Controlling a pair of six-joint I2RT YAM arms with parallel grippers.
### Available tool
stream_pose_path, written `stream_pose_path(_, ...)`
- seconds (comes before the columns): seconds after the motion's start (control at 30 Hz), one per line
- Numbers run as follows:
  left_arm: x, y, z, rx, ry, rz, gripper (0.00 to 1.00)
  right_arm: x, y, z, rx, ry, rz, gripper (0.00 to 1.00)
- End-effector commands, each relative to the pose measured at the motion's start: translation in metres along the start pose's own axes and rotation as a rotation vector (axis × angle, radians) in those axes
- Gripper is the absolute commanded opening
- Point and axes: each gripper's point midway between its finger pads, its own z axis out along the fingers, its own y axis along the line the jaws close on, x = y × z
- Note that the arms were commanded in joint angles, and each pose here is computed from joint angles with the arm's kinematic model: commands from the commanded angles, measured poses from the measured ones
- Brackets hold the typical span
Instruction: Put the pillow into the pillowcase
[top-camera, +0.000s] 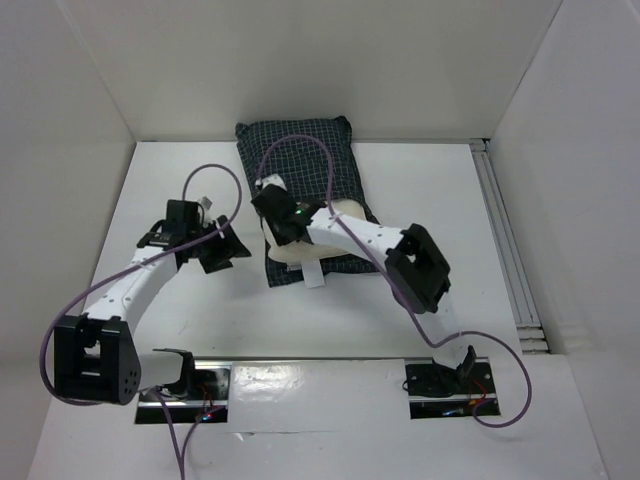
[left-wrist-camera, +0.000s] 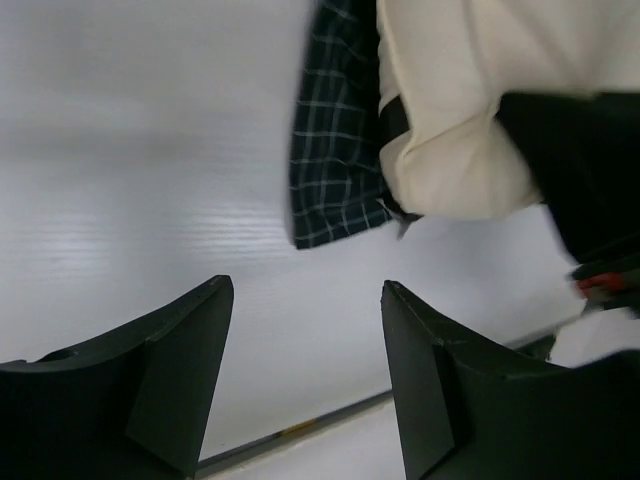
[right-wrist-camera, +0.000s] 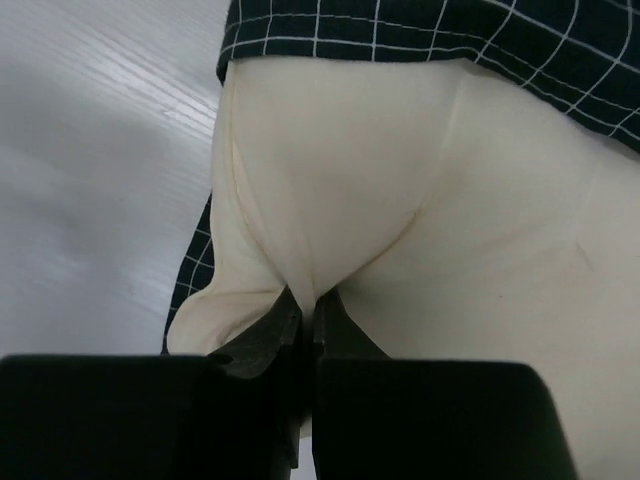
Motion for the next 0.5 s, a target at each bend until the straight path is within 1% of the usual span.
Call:
stream_pose_path(0.0, 0.023, -0.026, 0.014, 0.17, 0.062, 0.117, 0.74, -0.057, -0.015, -0.05, -0.199, -0.153, 0.156, 0.0)
stream_pose_path(0.03, 0.027, -0.03, 0.016, 0.196, 0.068, 0.133, 0.77, -0.074, -0.021, -0.072, -0.239, -0.211, 0.18, 0.0)
stream_pose_path(0.07, 0.028, -0.034, 0.017, 0.223, 0.067, 0.126, 0.79, -0.075, -0.028, -0.077, -0.252, -0.213, 0.19, 0.0)
stream_pose_path(0.1, 0.029, -0.042, 0.02, 0.284, 0.053, 0.157, 0.81, -0.079, -0.03, -0.082, -0.27, -0.222, 0.196, 0.0)
stream_pose_path(0.13, 0.028, -0.043, 0.024, 0.291, 0.046, 0.147, 0.82, -0.079, -0.035, -0.085, -0.279, -0.212, 0.202, 0.0)
stream_pose_path(0.2, 0.033, -0.047, 0.035, 0.306, 0.057, 0.171, 0.85, -0.08, -0.037, -0.091, -0.305, -0.208, 0.206, 0.0)
stream_pose_path(0.23, 0.029, -0.045, 0.042, 0.284, 0.042, 0.191, 0.86, -0.079, -0.035, -0.096, -0.329, -0.207, 0.203, 0.0)
stream_pose_path(0.3, 0.034, -0.035, 0.061, 0.221, 0.084, 0.187, 0.86, -0.078, -0.038, -0.098, -0.341, -0.205, 0.209, 0.0)
stream_pose_path(0.37, 0.033, -0.048, 0.066, 0.278, 0.089, 0.199, 0.86, -0.078, -0.038, -0.098, -0.341, -0.205, 0.209, 0.0)
stream_pose_path(0.4, 0.034, -0.046, 0.068, 0.285, 0.079, 0.203, 0.86, -0.08, -0.036, -0.103, -0.356, -0.21, 0.208, 0.0)
stream_pose_path(0.47, 0.031, -0.057, 0.072, 0.309, 0.051, 0.225, 0.86, -0.08, -0.038, -0.103, -0.373, -0.206, 0.212, 0.0)
